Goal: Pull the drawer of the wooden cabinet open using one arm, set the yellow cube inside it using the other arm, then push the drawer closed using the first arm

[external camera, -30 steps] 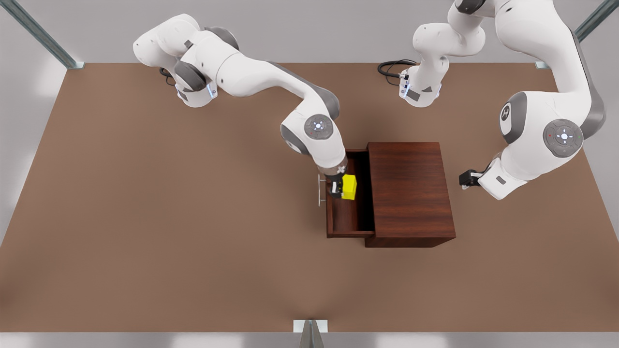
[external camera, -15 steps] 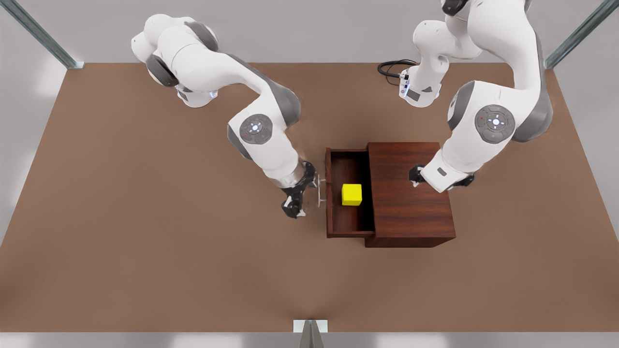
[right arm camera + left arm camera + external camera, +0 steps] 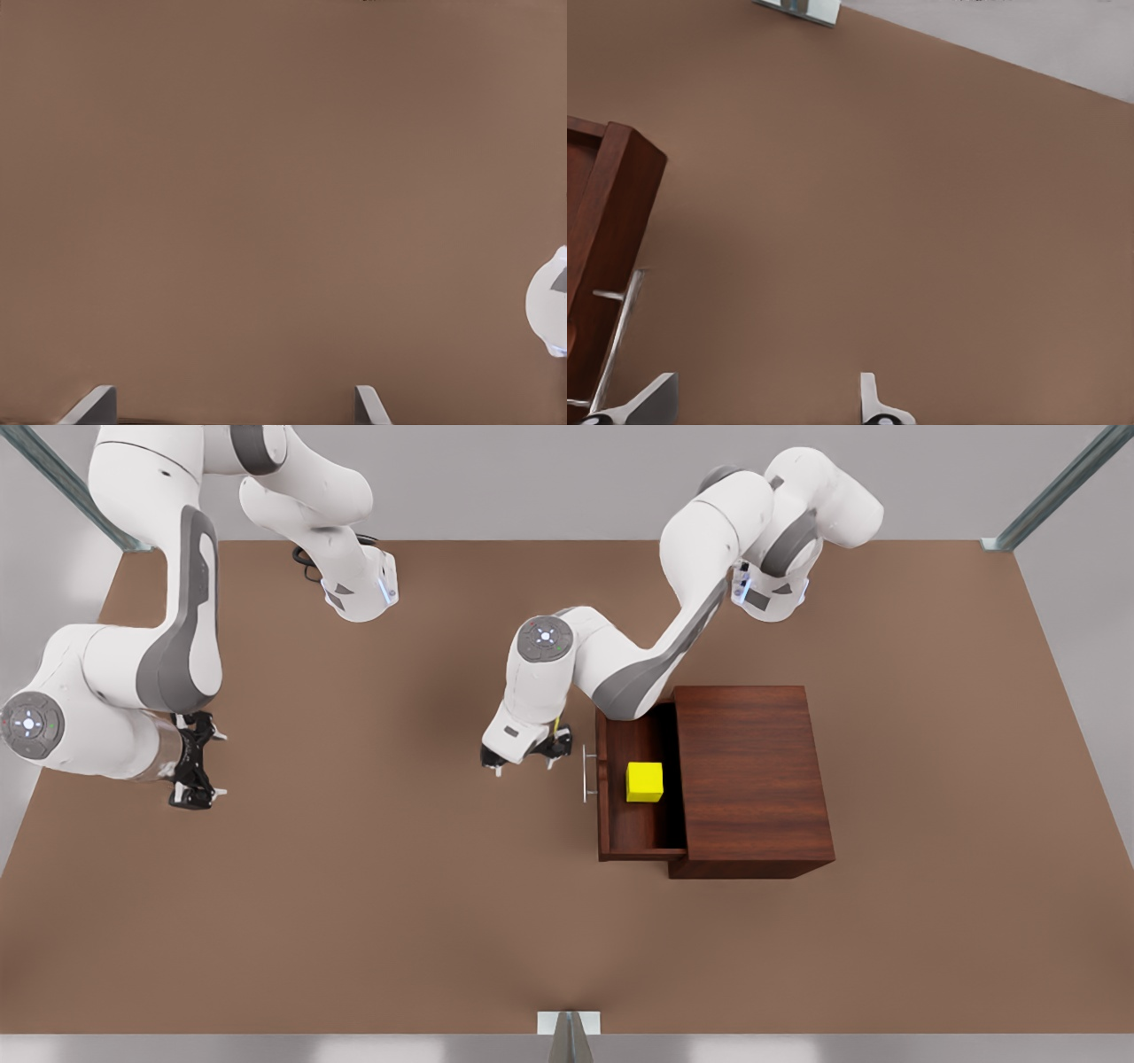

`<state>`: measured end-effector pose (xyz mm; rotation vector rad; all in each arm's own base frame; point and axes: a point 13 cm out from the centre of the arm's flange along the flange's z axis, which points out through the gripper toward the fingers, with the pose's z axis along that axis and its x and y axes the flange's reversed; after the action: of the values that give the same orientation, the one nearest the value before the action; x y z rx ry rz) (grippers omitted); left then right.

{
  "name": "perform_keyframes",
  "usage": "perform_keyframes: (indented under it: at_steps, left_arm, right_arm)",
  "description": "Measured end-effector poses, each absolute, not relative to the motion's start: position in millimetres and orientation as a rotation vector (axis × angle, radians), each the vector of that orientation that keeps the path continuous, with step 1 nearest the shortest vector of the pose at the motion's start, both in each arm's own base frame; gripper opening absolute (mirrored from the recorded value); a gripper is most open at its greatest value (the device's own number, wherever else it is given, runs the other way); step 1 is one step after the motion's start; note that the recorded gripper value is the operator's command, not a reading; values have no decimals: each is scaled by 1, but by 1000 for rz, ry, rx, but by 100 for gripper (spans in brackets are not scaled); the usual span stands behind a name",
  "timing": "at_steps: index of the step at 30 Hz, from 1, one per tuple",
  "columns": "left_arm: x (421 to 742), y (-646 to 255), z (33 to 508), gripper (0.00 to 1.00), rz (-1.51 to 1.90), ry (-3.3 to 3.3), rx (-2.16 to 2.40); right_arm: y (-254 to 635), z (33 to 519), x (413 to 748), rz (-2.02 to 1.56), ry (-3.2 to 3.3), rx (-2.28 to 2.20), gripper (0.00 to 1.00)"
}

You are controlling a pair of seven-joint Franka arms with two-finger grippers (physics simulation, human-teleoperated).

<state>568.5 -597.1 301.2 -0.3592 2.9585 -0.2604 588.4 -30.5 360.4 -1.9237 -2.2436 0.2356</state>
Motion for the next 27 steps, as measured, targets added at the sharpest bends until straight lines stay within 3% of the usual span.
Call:
perform_keyframes:
  at_steps: [8, 18, 27]
  left_arm:
    - [566, -606, 200, 100, -149, 2960, -387]
    - [568, -566, 165, 100, 18, 2996, -365]
    - [573, -516, 163, 100, 126, 3045, -341]
  right_arm:
    - [-30, 344, 582, 191, -2551, -1326, 100]
    - [-25, 340, 583, 121, -2720, -846, 100]
    - [-20, 338, 585, 84, -2779, -592, 100]
